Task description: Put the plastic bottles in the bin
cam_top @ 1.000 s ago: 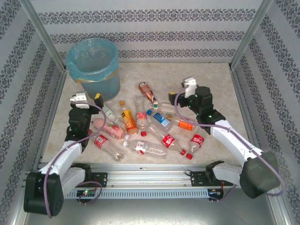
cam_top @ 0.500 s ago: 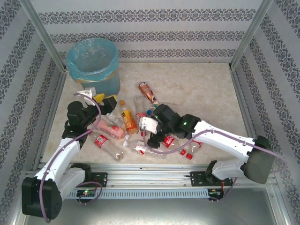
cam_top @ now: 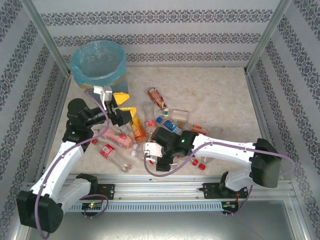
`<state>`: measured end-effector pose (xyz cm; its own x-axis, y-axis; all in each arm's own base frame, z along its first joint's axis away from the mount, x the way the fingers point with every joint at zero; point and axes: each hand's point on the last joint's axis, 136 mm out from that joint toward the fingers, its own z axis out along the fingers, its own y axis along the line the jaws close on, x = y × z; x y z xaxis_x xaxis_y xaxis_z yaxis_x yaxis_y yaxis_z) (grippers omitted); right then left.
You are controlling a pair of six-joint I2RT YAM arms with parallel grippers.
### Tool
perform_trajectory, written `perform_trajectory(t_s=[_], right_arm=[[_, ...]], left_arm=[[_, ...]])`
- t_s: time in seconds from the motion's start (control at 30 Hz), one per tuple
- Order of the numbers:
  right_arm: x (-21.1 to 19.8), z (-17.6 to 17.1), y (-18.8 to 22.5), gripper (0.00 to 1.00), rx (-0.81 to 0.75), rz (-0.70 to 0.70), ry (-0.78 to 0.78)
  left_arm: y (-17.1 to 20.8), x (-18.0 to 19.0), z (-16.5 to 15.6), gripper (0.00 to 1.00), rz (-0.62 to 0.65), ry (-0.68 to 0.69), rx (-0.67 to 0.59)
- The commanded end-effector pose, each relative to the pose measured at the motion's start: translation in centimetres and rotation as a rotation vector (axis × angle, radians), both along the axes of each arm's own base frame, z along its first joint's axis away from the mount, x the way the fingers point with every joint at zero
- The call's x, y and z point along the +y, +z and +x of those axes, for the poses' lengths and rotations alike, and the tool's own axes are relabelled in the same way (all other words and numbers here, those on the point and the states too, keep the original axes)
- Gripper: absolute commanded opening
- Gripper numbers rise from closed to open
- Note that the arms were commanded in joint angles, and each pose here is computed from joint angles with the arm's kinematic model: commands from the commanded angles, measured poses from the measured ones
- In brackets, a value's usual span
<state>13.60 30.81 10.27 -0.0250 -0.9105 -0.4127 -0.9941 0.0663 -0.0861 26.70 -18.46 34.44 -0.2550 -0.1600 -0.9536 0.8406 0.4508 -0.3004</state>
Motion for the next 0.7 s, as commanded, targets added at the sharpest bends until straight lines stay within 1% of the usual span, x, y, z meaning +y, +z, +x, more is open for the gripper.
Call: perform_trajectory(t_s=[0.0, 0.07, 0.17, 0.27, 0.33, 0.37, 0.47, 0.57, 0.67], right_arm=[[-0.8, 0.1, -1.7, 0.91, 0.017, -0.074, -0.088], [-0.8, 0.0, -2.6, 0.91, 0.025, -0.091, -0.105], [-0.8, -0.1, -4.3, 0.89, 0.041, -0.118, -0.116], [-0.7, 0.1, -5.9, 0.86, 0.05, -0.149, -0.134], [-0.6, 0.3, -6.8, 0.85, 0.057, -0.173, -0.148], [-0.4, 0.4, -7.1, 0.82, 0.054, -0.177, -0.149], [0.0, 0.7, -7.8, 0.79, 0.053, -0.179, -0.152], [0.1, 0.8, -8.0, 0.71, 0.054, -0.183, -0.156], [0.0, 0.7, -7.7, 0.66, 0.056, -0.184, -0.157]], left_arm=[[-4.5, 1.4, 0.7, 1.0, 0.246, 0.129, -0.056], [-5.4, 2.5, 1.5, 1.0, 0.319, 0.204, -0.049], [-6.1, 3.6, 2.1, 1.0, 0.395, 0.273, -0.057], [-6.2, 4.2, 2.6, 1.0, 0.41, 0.319, -0.052], [-6.3, 4.2, 2.7, 1.0, 0.408, 0.319, -0.051], [-6.5, 4.2, 2.6, 1.0, 0.408, 0.317, -0.051], [-7.4, 4.3, 2.5, 1.0, 0.426, 0.316, -0.056], [-7.8, 4.6, 2.7, 1.0, 0.443, 0.334, -0.046], [-7.5, 4.8, 2.8, 1.0, 0.445, 0.347, -0.057]])
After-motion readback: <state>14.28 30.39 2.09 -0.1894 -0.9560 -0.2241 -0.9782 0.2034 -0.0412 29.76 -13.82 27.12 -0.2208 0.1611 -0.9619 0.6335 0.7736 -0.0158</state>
